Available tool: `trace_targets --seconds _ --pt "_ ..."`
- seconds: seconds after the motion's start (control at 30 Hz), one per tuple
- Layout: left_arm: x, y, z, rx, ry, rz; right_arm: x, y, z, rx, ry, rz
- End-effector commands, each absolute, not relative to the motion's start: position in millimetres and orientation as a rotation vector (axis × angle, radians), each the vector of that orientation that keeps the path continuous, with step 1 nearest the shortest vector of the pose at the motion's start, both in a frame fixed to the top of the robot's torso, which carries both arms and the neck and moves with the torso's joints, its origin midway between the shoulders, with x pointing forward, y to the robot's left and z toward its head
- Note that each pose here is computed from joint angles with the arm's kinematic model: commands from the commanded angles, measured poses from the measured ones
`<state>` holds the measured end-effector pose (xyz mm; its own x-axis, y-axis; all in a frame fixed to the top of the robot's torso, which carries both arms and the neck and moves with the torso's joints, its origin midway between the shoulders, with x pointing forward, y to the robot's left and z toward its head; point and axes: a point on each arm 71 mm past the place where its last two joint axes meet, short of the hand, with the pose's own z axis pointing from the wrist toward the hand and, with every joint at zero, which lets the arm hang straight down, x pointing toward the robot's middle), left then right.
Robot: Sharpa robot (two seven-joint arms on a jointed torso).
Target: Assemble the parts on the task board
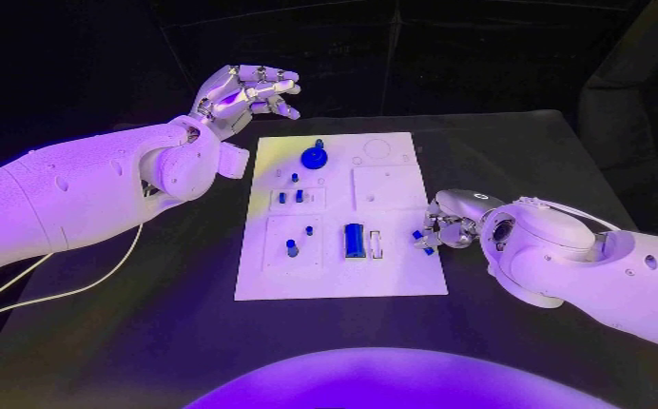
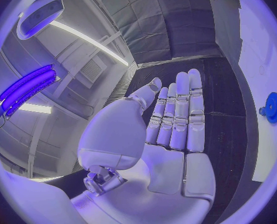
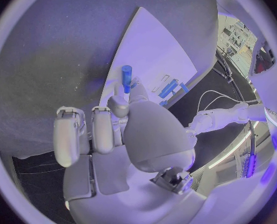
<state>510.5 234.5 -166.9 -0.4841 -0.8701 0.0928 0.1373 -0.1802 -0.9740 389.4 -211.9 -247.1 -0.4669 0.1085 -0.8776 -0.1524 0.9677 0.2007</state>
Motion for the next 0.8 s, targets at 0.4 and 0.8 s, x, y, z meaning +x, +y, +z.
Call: trace_targets --seconds 0.4,0.8 --pt "510.3 234.7 -165.2 -0.896 1.34 -1.773 390 -206 -254 -0.156 2.042 0.182" --pt "510.4 234.8 -165.3 -0.895 1.339 -1.773 382 -197 -239 -0.058 1.933 0.292"
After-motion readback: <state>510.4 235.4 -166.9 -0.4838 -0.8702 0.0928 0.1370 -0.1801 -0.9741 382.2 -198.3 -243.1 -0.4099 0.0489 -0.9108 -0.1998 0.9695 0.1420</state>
